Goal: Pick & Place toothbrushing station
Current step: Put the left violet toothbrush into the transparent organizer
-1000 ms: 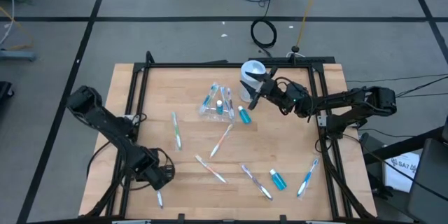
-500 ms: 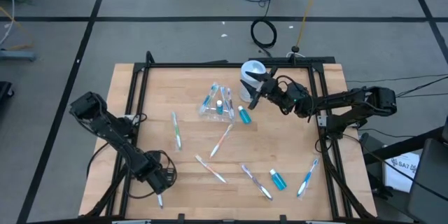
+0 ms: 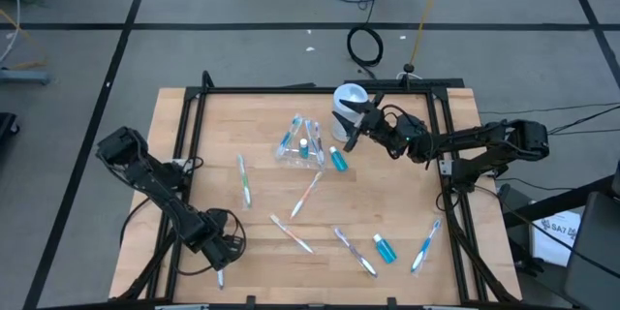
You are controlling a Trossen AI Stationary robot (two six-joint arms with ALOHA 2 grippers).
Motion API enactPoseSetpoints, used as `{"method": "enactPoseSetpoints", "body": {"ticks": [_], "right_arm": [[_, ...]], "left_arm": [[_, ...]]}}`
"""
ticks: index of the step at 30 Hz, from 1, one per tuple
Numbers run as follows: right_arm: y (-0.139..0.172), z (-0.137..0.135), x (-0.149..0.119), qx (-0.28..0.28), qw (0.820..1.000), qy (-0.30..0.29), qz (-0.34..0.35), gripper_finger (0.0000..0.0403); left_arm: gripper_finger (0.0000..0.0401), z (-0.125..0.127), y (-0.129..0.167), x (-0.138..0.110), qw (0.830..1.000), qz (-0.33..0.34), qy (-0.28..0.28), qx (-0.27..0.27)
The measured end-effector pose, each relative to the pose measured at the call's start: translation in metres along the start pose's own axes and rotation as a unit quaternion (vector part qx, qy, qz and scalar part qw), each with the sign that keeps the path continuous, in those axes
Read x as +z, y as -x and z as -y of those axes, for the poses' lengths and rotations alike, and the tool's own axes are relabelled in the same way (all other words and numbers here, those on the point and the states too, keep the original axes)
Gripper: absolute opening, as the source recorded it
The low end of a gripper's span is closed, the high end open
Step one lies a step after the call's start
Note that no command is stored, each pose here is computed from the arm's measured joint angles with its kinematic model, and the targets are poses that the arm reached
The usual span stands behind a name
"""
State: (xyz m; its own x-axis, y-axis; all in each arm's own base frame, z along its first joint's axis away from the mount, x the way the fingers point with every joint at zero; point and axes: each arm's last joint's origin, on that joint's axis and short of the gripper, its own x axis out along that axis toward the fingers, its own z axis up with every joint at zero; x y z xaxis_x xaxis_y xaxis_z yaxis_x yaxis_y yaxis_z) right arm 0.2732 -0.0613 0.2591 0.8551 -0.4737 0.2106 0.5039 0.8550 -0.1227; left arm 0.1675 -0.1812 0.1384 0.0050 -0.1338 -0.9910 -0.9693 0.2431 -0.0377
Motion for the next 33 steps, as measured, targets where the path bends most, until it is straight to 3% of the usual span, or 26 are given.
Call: {"method": "enactPoseSetpoints", "body": {"ticks": [8, 22, 28, 33], "right_arm": [[0.0, 0.0, -0.001, 0.001, 1.0, 0.001, -0.004, 0.0171], [0.0, -0.001, -0.002, 0.003, 1.0, 0.002, -0.007, 0.0171], [0.001, -0.002, -0.007, 0.009, 0.999, 0.012, -0.036, 0.0171], [0.014, 0.003, -0.003, 0.025, 0.991, 0.021, -0.129, 0.0171]], "left_arm": [[0.0228, 0.0, 0.0, 0.0, 1.0, 0.004, 0.03, 0.0], [0.0226, 0.0, 0.0, 0.001, 1.0, 0.005, 0.03, 0.002], [0.0171, 0.0, 0.0, 0.001, 0.999, 0.005, 0.036, 0.001], [0.0123, 0.0, 0.0, 0.001, 0.999, 0.007, 0.049, 0.0]]}}
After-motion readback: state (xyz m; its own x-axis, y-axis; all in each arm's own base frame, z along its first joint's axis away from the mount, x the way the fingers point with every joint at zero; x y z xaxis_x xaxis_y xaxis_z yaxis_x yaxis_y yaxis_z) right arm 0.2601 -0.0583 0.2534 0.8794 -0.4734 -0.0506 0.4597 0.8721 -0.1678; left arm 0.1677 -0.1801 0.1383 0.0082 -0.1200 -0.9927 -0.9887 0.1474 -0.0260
